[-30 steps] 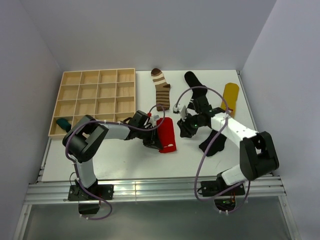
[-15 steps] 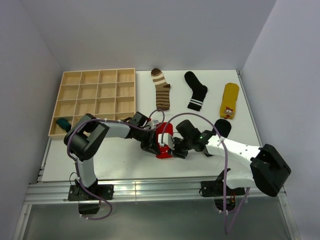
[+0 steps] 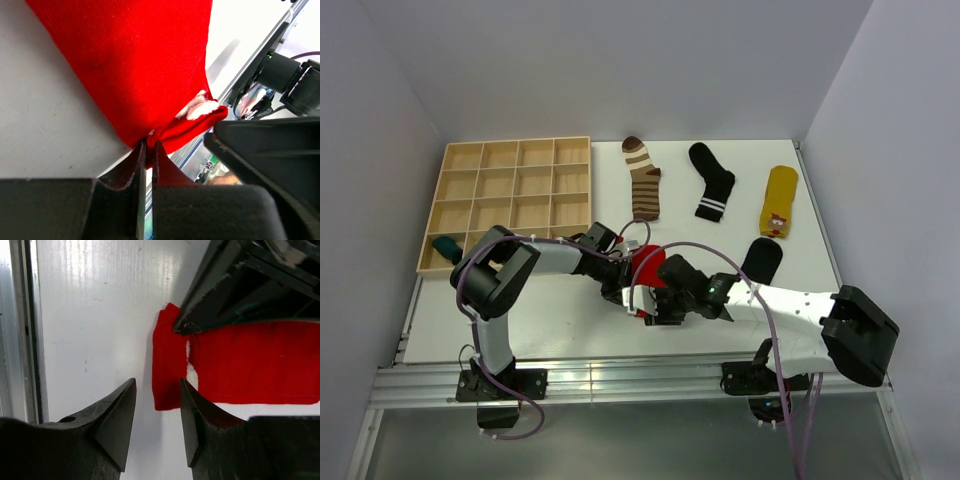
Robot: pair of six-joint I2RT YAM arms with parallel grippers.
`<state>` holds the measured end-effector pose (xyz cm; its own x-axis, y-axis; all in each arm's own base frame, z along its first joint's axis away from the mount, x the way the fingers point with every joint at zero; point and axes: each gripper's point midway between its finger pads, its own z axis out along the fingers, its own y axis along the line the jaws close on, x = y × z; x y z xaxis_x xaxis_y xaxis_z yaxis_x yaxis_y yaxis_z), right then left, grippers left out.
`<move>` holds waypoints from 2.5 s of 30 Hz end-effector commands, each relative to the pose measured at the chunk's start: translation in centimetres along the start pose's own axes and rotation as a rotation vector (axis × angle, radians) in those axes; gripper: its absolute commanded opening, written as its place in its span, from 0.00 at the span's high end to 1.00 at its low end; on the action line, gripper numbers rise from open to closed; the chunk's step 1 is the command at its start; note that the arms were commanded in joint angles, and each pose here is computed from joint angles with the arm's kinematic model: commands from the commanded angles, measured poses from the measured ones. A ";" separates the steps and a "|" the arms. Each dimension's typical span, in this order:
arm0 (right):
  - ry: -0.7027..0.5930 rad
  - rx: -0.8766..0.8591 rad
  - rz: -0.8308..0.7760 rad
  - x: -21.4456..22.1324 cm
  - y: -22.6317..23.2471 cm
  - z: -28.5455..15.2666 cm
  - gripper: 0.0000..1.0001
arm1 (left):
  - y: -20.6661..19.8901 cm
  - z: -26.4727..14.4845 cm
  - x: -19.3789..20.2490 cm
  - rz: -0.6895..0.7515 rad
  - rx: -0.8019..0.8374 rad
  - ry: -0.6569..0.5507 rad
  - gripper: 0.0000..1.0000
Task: Roll the socks
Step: Roll the sock at the center of the board.
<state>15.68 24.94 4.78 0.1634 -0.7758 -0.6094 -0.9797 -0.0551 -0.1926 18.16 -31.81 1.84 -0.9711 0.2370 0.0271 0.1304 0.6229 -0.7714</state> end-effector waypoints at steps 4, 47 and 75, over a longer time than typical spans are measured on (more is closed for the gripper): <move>0.029 0.001 -0.064 -0.5 0.5 1.0 0.51 | 3.0 0.5 0.8 -0.014 -0.104 0.019 1.00; 0.122 -0.155 0.229 1.8 -2.2 0.6 0.86 | -2.8 -2.5 -3.0 -0.027 0.079 -0.232 0.84; 0.170 -0.694 0.794 4.6 -3.8 0.9 0.85 | -6.6 -6.2 -6.4 0.385 -0.034 -0.843 0.66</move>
<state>20.38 22.51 2.07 -0.5130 -0.8135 -0.2738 -0.6865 0.1974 0.6998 22.58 -31.97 8.10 -0.8079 -0.1563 -0.5682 0.3567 0.6378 -0.6826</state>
